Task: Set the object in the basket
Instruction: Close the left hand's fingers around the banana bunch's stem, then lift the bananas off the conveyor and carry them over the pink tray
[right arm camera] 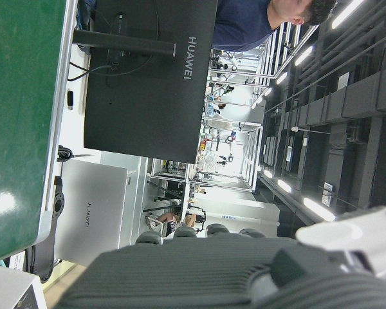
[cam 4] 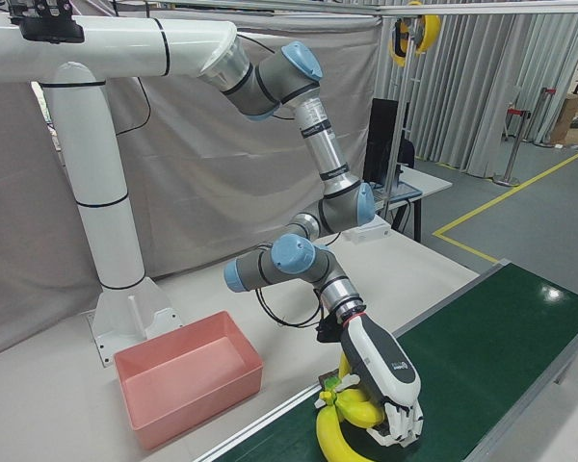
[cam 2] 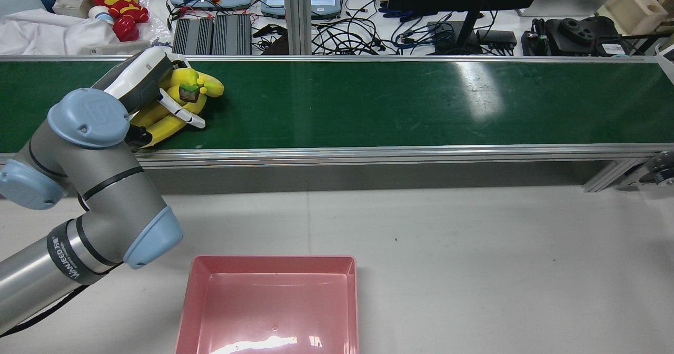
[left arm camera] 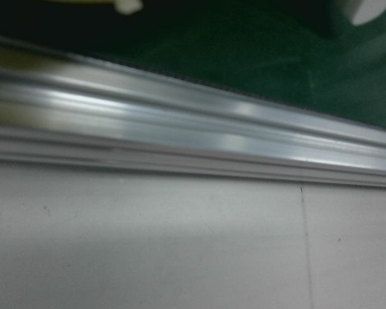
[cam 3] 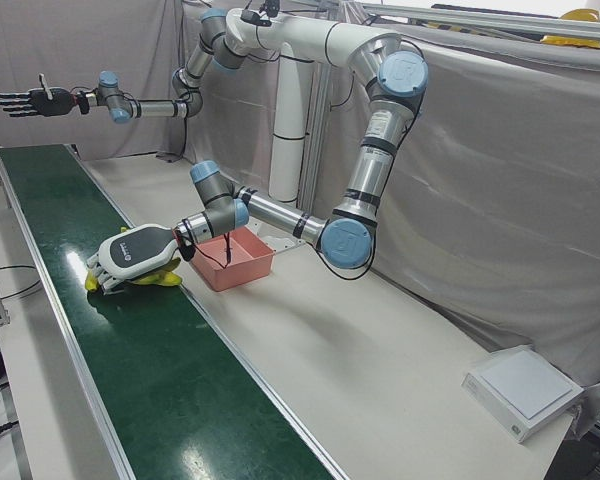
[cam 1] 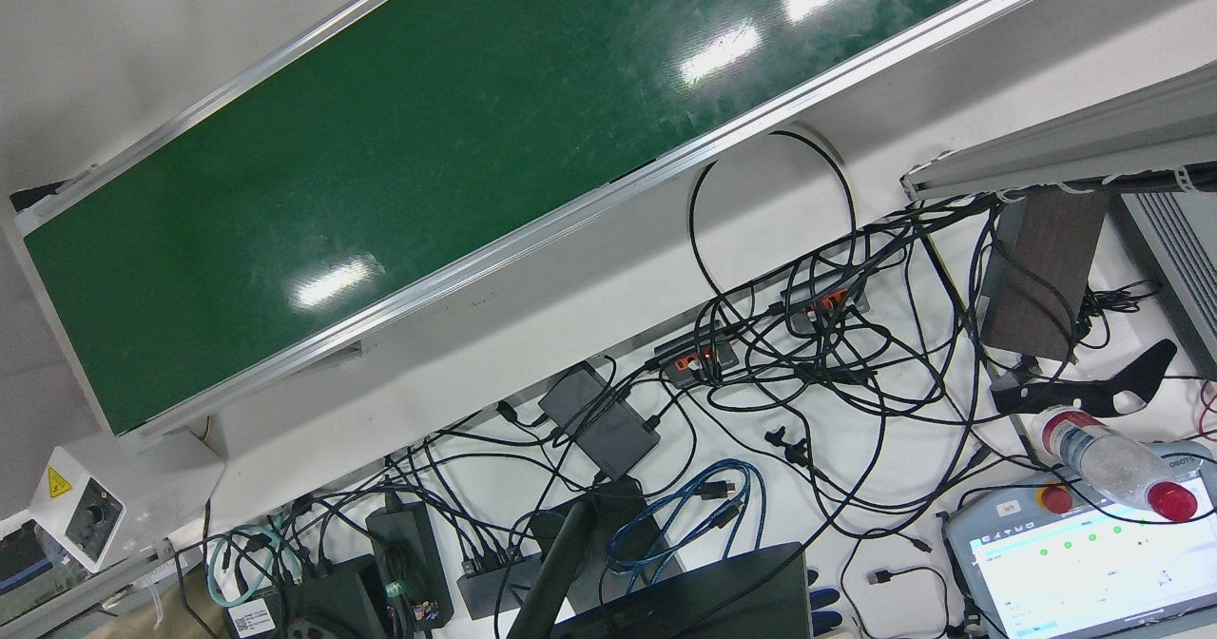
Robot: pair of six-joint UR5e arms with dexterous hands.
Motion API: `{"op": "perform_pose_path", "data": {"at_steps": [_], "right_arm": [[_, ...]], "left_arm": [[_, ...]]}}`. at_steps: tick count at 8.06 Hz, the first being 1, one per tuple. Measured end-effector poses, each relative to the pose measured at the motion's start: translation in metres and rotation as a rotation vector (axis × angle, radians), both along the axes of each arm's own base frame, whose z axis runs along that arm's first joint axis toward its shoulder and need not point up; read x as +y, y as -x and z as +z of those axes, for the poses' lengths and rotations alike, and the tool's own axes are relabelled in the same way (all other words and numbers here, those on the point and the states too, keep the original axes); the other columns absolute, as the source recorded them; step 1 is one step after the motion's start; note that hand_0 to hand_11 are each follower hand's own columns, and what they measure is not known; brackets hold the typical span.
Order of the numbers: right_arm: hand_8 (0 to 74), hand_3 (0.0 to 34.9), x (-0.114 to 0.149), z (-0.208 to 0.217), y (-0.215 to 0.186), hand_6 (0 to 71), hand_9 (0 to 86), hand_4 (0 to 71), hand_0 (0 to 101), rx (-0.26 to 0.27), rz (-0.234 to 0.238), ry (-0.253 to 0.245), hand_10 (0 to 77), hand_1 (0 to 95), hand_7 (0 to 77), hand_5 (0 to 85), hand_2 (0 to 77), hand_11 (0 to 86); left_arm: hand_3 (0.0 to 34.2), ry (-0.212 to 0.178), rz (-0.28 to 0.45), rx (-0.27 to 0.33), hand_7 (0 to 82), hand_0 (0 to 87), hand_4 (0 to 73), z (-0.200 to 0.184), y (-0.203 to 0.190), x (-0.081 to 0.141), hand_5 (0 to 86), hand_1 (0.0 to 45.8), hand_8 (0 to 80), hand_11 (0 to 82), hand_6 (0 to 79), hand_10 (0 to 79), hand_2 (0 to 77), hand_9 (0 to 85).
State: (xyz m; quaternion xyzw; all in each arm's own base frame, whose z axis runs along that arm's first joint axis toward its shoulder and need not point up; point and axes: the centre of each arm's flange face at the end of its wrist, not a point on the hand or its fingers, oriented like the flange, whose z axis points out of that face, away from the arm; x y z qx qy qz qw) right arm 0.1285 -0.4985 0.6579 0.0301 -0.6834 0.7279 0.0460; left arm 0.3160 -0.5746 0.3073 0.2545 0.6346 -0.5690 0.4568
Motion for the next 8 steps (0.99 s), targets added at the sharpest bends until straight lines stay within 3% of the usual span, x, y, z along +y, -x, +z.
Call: {"op": "perform_pose_path", "data": {"at_steps": [3, 6, 8], "right_arm": [[0.0, 0.0, 0.000, 0.000, 0.000, 0.0, 0.0, 0.0, 0, 0.000, 0.000, 0.000, 0.0, 0.0, 0.5, 0.0, 0.5, 0.0], [0.0, 0.0, 0.000, 0.000, 0.000, 0.0, 0.0, 0.0, 0, 0.000, 0.000, 0.000, 0.0, 0.0, 0.5, 0.0, 0.5, 0.0], [0.0, 0.0, 0.000, 0.000, 0.000, 0.0, 0.0, 0.0, 0, 0.000, 0.000, 0.000, 0.0, 0.0, 0.5, 0.0, 0.5, 0.0]], "left_arm": [[0.0, -0.034, -0.004, 0.032, 64.9, 58.1, 34.9, -0.033, 0.019, 0.018, 70.4, 3.8, 59.5, 69.8, 57.3, 48.0, 25.1, 67.6], [0.0, -0.154, 0.019, 0.151, 64.9, 52.7, 29.5, -0.096, 0.075, 0.079, 70.4, 3.8, 60.5, 69.8, 57.3, 50.7, 26.2, 67.6], [0.0, -0.229, 0.164, 0.251, 64.9, 49.9, 32.2, -0.092, 0.088, 0.119, 69.8, 4.9, 60.5, 69.8, 61.1, 51.3, 23.5, 68.2]]}}
